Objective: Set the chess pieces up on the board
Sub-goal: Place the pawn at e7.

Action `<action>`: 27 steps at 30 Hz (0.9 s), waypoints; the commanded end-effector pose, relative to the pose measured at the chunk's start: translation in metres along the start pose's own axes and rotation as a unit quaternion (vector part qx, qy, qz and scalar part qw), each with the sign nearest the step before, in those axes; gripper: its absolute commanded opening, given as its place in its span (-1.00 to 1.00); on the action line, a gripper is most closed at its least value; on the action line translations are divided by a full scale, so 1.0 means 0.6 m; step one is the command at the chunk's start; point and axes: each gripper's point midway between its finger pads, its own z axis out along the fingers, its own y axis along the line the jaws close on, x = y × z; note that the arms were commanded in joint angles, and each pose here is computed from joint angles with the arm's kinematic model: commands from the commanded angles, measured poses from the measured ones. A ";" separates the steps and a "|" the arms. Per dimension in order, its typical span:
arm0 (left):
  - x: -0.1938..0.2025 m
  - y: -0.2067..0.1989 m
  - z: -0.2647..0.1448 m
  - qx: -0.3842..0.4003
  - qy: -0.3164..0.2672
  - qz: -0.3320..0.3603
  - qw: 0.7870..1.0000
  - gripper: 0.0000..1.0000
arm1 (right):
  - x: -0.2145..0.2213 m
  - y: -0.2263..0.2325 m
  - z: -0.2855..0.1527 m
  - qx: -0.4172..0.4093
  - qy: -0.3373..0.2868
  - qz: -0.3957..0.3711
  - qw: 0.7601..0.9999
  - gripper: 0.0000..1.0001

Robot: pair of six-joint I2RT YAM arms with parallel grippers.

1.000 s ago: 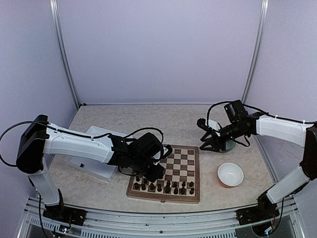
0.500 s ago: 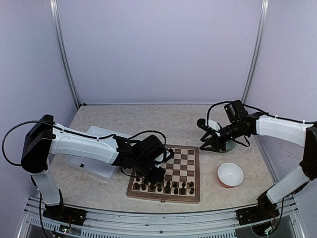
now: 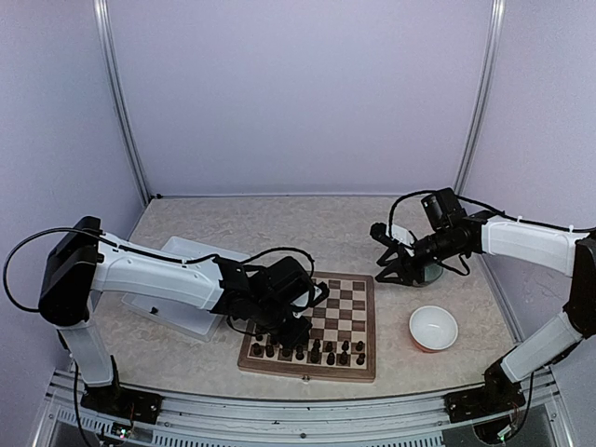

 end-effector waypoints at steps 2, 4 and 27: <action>0.018 0.001 -0.008 -0.012 0.016 0.003 1.000 -0.90 | 0.013 0.004 0.003 -0.011 0.005 0.009 1.000 -0.05; 0.020 0.003 -0.009 -0.014 0.016 0.002 1.000 -0.90 | 0.014 0.004 0.004 -0.011 0.005 0.010 1.000 -0.05; 0.037 -0.002 -0.012 -0.013 0.019 0.002 1.000 -0.89 | 0.017 0.003 0.007 -0.013 0.009 0.016 1.000 -0.05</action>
